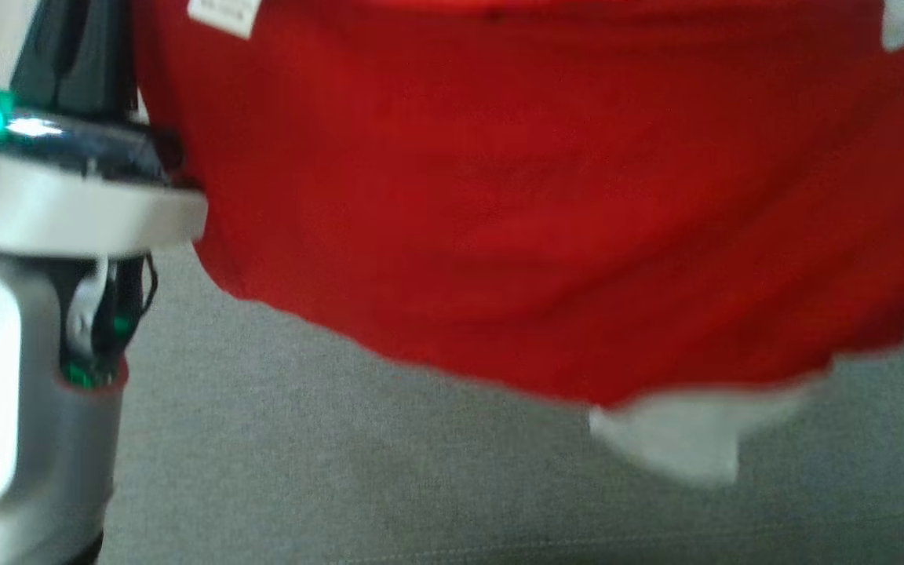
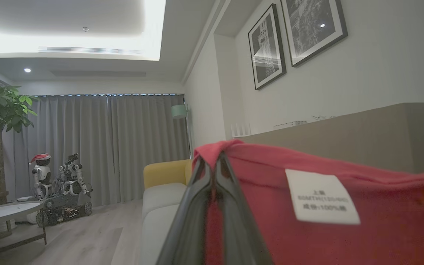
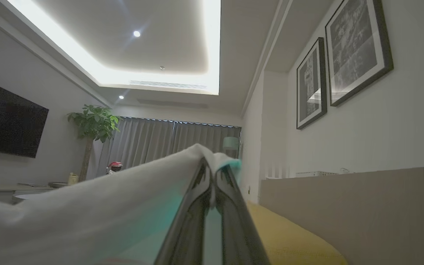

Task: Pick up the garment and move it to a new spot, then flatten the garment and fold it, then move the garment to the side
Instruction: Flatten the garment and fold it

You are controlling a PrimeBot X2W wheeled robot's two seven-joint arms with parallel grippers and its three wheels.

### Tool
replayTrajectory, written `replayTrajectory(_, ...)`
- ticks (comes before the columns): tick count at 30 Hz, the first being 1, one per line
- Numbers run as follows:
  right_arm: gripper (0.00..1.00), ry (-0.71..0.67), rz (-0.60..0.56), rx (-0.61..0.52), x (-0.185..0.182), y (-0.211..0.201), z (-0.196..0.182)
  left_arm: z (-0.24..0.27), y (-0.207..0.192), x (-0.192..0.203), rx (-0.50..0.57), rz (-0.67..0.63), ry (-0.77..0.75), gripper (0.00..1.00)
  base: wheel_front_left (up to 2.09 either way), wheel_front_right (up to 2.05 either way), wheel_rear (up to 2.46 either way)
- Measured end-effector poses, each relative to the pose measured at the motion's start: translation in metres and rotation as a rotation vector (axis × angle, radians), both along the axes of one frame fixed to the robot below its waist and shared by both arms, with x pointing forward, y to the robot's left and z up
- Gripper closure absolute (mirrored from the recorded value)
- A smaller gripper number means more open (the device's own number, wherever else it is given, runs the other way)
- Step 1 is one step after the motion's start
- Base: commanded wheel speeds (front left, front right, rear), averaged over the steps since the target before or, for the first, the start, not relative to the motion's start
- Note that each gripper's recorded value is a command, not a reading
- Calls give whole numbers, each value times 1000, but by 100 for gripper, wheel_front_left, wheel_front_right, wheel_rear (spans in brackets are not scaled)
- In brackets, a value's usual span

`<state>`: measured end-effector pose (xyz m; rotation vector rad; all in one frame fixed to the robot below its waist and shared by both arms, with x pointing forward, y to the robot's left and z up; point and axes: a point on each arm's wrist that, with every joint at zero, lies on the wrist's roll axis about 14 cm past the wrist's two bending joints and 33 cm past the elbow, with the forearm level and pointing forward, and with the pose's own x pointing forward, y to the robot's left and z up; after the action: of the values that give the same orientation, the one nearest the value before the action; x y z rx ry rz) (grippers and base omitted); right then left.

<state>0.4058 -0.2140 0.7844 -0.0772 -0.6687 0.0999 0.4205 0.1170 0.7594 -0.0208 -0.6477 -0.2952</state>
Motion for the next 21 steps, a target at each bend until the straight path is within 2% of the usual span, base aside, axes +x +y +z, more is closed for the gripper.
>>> replayTrajectory(4, 100, 2, 47, 0, 29, 11, 2, 5, 0, 26, -44, -4, -11, 100, 0, 0, 0)
replayTrajectory(9, 100, -34, 96, 7, 76, 22, 24, 21, -4, 69, -62, -3, -47, 100, 0, 0, 0)
replayTrajectory(14, 100, -48, 120, 25, 116, 27, 36, 17, -4, 111, -81, 12, -14, 100, 0, 0, 0)
replayTrajectory(17, 100, -23, 132, 38, 146, 33, 31, 3, -4, 141, -83, 30, 48, 100, 0, 0, 0)
replayTrajectory(21, 100, 74, 156, 35, 183, 47, 0, -33, -2, 177, -88, 54, 178, 100, 0, 0, 0)
